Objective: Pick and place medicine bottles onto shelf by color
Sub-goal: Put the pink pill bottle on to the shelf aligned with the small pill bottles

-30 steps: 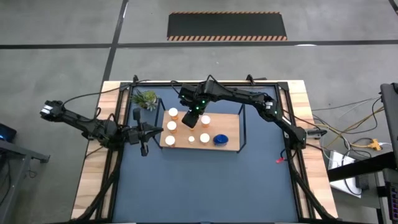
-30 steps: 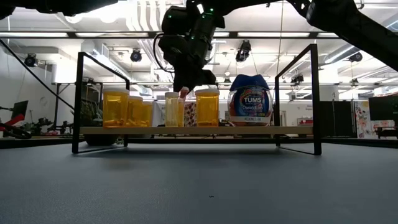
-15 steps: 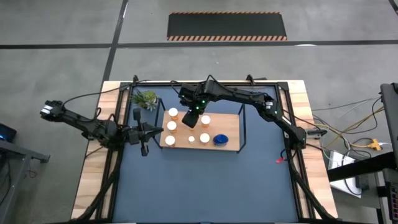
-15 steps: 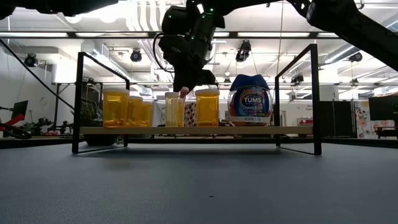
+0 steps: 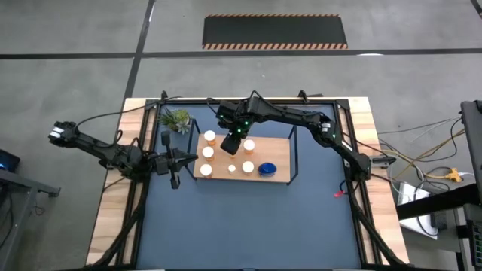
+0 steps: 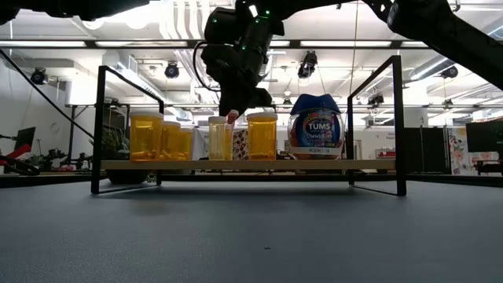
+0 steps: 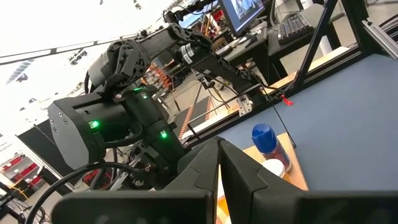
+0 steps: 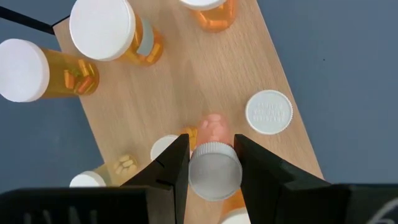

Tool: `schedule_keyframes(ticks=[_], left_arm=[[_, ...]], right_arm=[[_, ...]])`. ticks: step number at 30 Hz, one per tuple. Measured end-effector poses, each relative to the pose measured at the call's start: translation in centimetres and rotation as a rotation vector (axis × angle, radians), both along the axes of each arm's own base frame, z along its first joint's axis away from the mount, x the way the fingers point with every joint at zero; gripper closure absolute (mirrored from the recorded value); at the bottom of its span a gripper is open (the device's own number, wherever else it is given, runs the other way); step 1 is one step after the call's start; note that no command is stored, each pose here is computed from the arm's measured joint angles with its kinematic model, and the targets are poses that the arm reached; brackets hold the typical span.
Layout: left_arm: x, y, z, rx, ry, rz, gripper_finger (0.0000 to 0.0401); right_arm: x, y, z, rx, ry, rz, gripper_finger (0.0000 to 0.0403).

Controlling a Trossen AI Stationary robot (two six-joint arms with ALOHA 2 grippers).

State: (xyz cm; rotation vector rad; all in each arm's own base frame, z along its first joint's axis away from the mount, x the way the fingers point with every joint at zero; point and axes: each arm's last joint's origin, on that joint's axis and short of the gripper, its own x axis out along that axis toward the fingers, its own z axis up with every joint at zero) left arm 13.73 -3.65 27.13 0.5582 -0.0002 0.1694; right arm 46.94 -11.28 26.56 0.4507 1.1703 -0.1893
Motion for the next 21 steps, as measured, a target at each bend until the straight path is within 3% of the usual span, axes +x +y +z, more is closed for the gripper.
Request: schedule_keyframes(ticks=[21], left_arm=[[0.01,-0.02,-0.03,0.001,0.001,-0.005,0.0401]], right_arm=[[0.12,-0.1,-0.21,-0.046,-0.003,0.019,0.03]])
